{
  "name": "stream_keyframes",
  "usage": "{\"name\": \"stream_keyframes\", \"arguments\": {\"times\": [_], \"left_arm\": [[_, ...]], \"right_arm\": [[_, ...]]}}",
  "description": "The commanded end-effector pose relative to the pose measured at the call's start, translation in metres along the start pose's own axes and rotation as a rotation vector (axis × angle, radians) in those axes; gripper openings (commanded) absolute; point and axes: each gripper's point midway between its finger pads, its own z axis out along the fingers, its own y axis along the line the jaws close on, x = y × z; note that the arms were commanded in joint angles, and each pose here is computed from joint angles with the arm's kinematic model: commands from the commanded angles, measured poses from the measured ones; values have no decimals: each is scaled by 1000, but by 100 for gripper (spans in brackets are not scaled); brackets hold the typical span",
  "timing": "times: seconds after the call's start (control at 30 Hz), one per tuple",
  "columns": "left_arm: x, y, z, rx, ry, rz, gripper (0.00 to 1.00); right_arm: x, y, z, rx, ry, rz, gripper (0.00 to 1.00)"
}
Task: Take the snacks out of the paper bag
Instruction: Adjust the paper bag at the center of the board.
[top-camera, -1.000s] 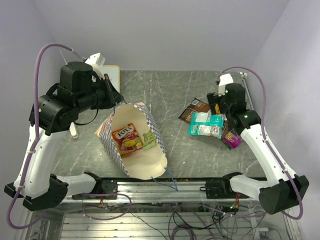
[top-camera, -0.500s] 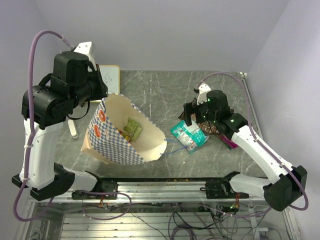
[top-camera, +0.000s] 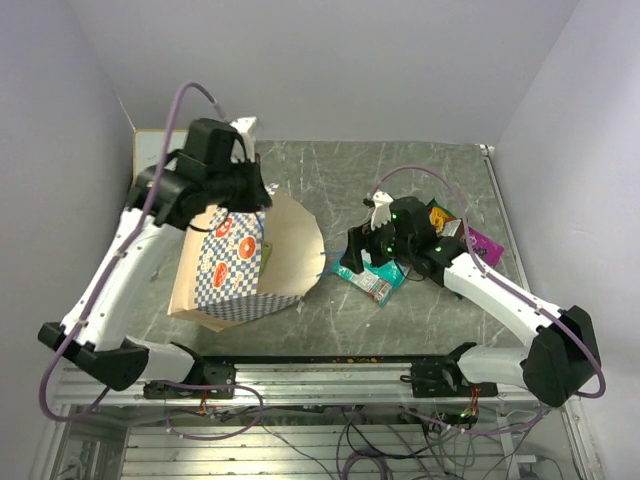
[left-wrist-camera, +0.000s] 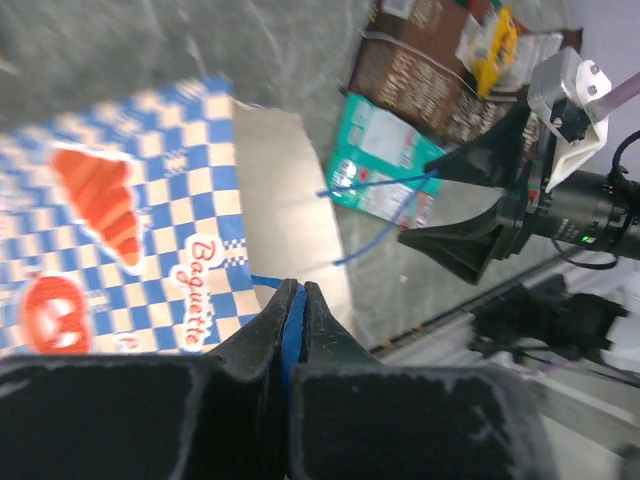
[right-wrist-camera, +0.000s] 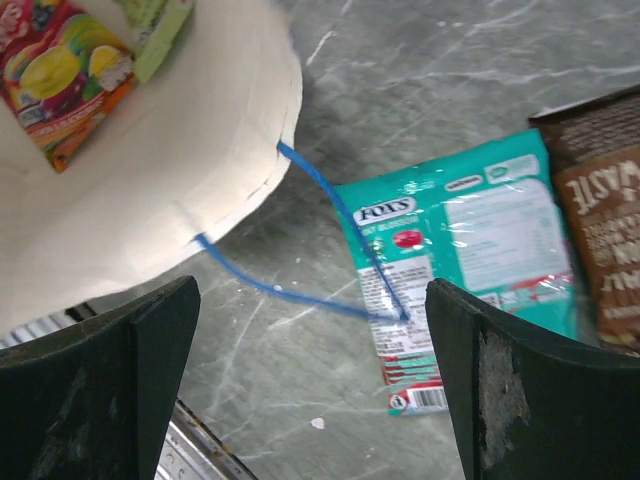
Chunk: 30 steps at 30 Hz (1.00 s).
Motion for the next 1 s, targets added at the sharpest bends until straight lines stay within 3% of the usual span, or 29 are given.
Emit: {"name": "stream_keyframes", "arguments": {"times": [0.0, 0.17, 0.4, 0.63, 0.97], "left_arm": [[-1, -62, 26, 335, -26, -230, 7], [1, -90, 21, 533, -132, -385, 7], [23, -117, 38, 607, -52, -369, 7], [35, -109, 40, 518, 21, -265, 7], [43, -54, 3, 270, 32, 3, 7]], "right_arm": [[12, 11, 6, -63, 16, 34, 82], [33, 24, 10, -122, 57, 72, 66], [53, 44, 12, -165, 129, 32, 47], [83, 81, 23, -230, 247, 57, 30], [84, 158, 48, -275, 186, 119, 25]]}}
